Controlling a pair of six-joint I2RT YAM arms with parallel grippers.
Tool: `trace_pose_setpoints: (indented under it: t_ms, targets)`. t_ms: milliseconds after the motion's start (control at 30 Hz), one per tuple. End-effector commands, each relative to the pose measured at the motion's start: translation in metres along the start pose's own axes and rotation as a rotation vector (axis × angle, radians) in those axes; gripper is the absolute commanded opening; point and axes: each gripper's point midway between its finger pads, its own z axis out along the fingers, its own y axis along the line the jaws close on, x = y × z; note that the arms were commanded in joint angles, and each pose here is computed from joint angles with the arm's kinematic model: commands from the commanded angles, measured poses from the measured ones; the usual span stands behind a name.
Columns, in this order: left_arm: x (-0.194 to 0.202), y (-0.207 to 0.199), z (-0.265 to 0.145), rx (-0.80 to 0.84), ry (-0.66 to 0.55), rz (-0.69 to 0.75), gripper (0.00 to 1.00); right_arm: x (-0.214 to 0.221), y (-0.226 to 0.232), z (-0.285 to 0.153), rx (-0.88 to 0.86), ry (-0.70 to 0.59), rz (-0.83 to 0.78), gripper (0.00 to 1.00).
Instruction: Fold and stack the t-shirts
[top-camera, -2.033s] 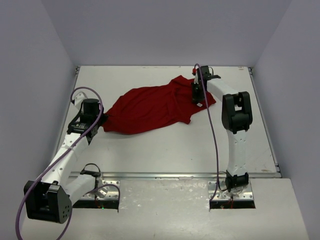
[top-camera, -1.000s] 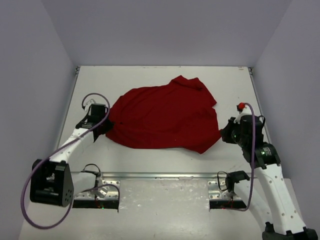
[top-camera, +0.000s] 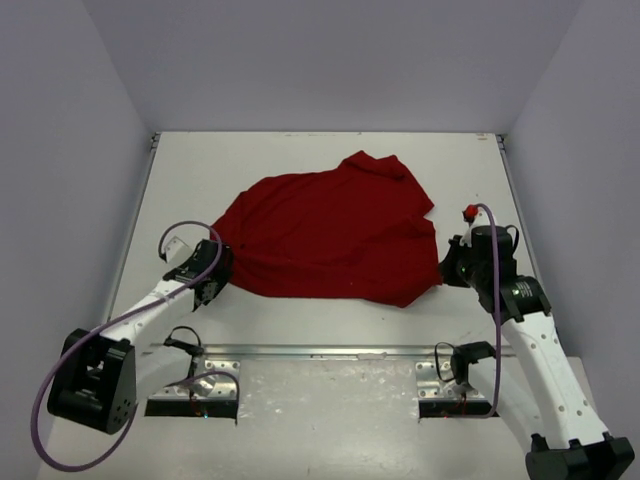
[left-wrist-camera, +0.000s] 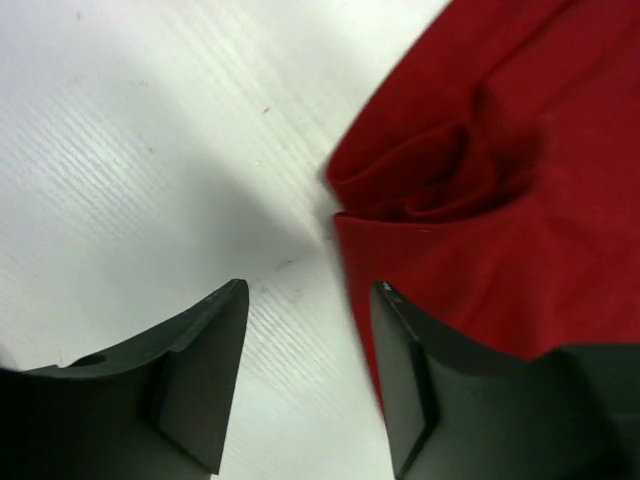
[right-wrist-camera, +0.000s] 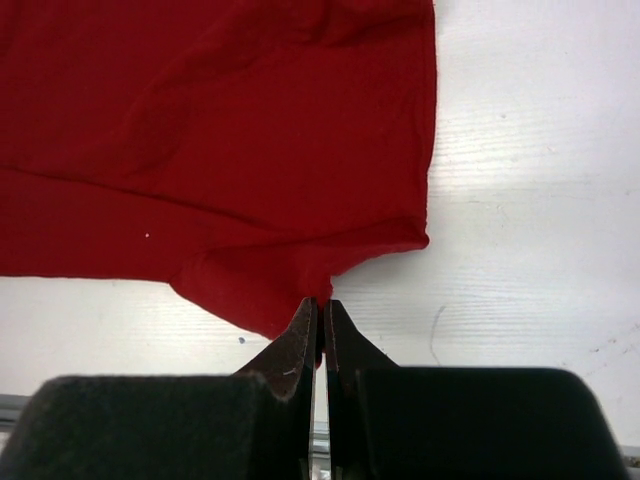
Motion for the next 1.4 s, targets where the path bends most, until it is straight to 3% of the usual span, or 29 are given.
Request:
trace_pose_setpoints:
  t_ms: [0, 600, 767, 833, 1000, 1033, 1067, 1233, 1367]
  targets:
    - [0.005, -0.008, 0.017, 0.016, 0.012, -0.056, 0.48, -0.028, 0.011, -0.012, -0.051, -0.095, -0.019, 0.01]
    - [0.010, -0.020, 0.041, 0.030, 0.038, -0.016, 0.47, -0.027, 0.017, -0.013, -0.089, -0.103, -0.023, 0.01]
    - [0.010, -0.022, 0.043, 0.020, 0.043, -0.012, 0.38, -0.028, 0.017, -0.014, -0.092, -0.109, -0.025, 0.01]
    - [0.009, -0.023, 0.044, 0.008, 0.044, -0.007, 0.21, -0.028, 0.017, -0.015, -0.091, -0.112, -0.024, 0.01]
    - [0.006, -0.026, 0.045, 0.003, 0.038, 0.000, 0.14, -0.028, 0.019, -0.017, -0.103, -0.118, -0.024, 0.01]
    - [0.006, -0.026, 0.045, -0.002, 0.039, 0.003, 0.04, -0.028, 0.019, -0.016, -0.104, -0.118, -0.025, 0.01]
    - [0.004, -0.027, 0.044, -0.001, 0.035, 0.002, 0.00, -0.028, 0.019, -0.016, -0.105, -0.119, -0.023, 0.01]
    - [-0.009, -0.039, 0.028, 0.057, 0.020, -0.005, 0.00, -0.024, 0.030, -0.016, -0.169, -0.100, -0.028, 0.01]
    - [-0.047, -0.061, -0.014, 0.186, -0.069, -0.026, 0.00, -0.031, 0.050, -0.031, -0.275, -0.118, -0.023, 0.01]
